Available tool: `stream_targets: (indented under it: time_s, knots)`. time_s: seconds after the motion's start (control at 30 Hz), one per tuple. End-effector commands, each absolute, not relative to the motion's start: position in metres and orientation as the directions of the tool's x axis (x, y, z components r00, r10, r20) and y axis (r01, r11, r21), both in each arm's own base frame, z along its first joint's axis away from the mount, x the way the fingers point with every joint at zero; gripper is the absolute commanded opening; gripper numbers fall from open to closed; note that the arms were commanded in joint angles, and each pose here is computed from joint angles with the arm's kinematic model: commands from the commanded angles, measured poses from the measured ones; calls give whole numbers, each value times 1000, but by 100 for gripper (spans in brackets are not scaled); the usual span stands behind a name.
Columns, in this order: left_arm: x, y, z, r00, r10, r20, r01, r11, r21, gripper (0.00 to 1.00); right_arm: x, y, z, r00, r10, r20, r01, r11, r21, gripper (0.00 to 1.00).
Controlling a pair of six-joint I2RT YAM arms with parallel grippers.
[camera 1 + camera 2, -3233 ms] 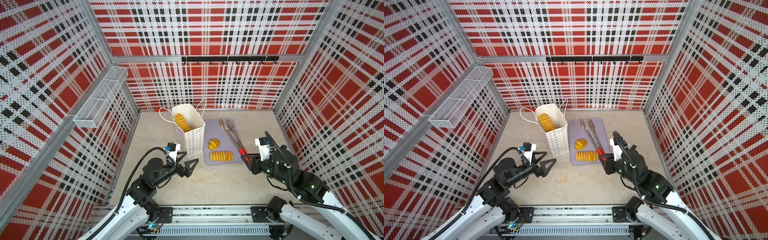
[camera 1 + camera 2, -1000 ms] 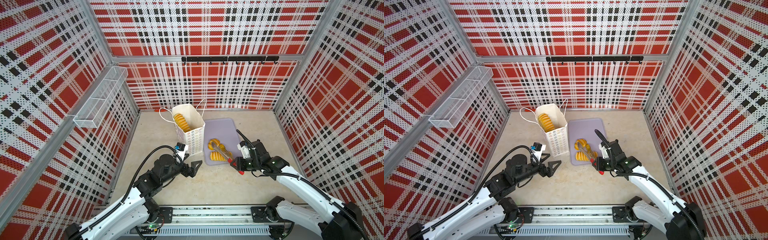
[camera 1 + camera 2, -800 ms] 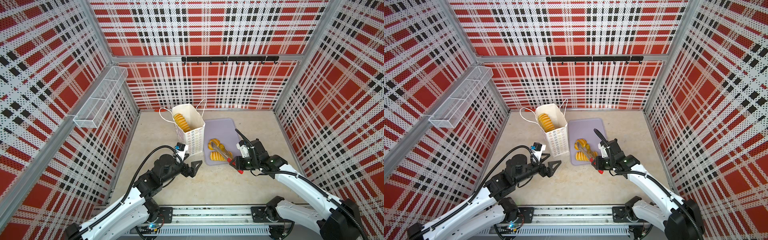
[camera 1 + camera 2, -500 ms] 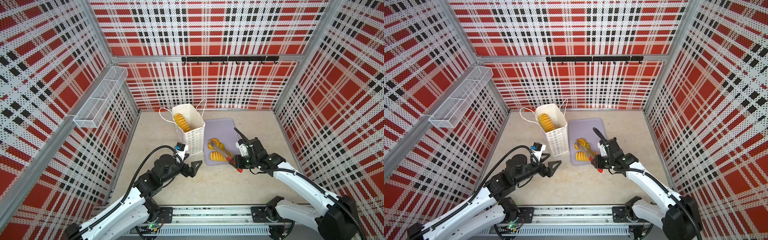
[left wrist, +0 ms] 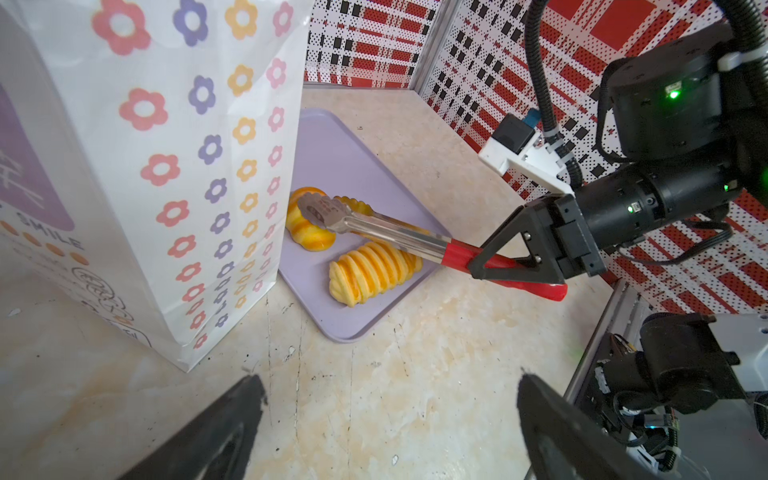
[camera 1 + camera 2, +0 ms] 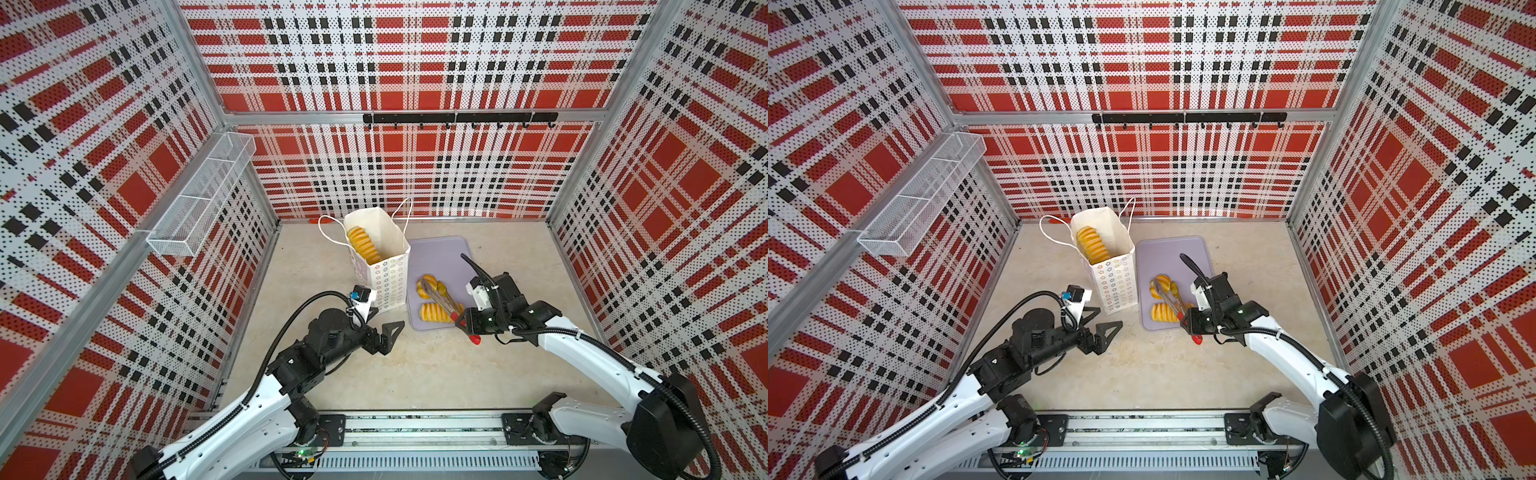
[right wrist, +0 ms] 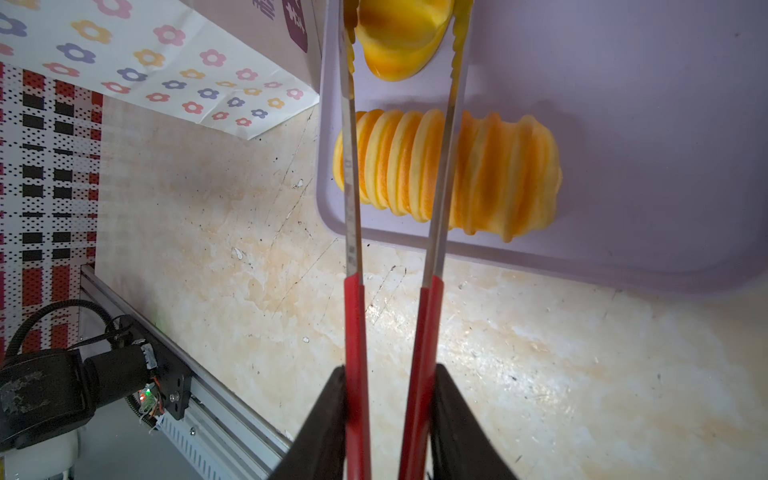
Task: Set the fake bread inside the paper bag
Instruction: 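Close the tongs on the round yellow bun and lift it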
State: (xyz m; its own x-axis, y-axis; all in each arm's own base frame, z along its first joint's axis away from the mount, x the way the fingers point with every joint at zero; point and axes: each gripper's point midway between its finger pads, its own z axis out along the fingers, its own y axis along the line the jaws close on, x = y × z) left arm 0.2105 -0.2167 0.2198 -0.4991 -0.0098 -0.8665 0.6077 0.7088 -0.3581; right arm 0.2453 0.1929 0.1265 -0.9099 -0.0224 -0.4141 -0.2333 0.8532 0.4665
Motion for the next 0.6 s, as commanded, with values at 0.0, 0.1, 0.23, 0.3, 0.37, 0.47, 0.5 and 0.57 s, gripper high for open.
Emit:
stream_targets:
  time_s: [0.0, 0.1, 0.23, 0.3, 0.37, 0.47, 0.5, 0.57]
  knots:
    - [211, -218, 224, -483, 0, -876, 619, 708, -341, 98, 260, 195, 147, -873, -8, -487, -269, 842, 468, 31]
    - [211, -218, 223, -484, 1, -875, 619, 708, -341, 98, 263, 188, 155, -864, 18, -504, -258, 842, 473, 30]
    - [211, -217, 223, -483, 0, -875, 618, 709, -341, 98, 264, 180, 166, -849, 60, -525, -245, 836, 492, 29]
    - [211, -217, 224, -481, 0, -877, 618, 709, -339, 98, 264, 176, 173, -838, 81, -539, -242, 831, 501, 29]
    - [211, -217, 225, -479, -2, -878, 618, 710, -339, 98, 265, 170, 183, -823, 107, -558, -240, 825, 512, 29]
    - [211, -215, 228, -472, -10, -882, 616, 711, -338, 98, 265, 160, 200, -796, 154, -585, -240, 808, 538, 29]
    - [211, -214, 230, -468, -15, -884, 617, 711, -338, 98, 266, 158, 207, -785, 167, -597, -242, 803, 544, 28]
    - [211, -212, 235, -455, -25, -890, 620, 709, -337, 98, 264, 154, 221, -761, 187, -621, -259, 790, 555, 28]
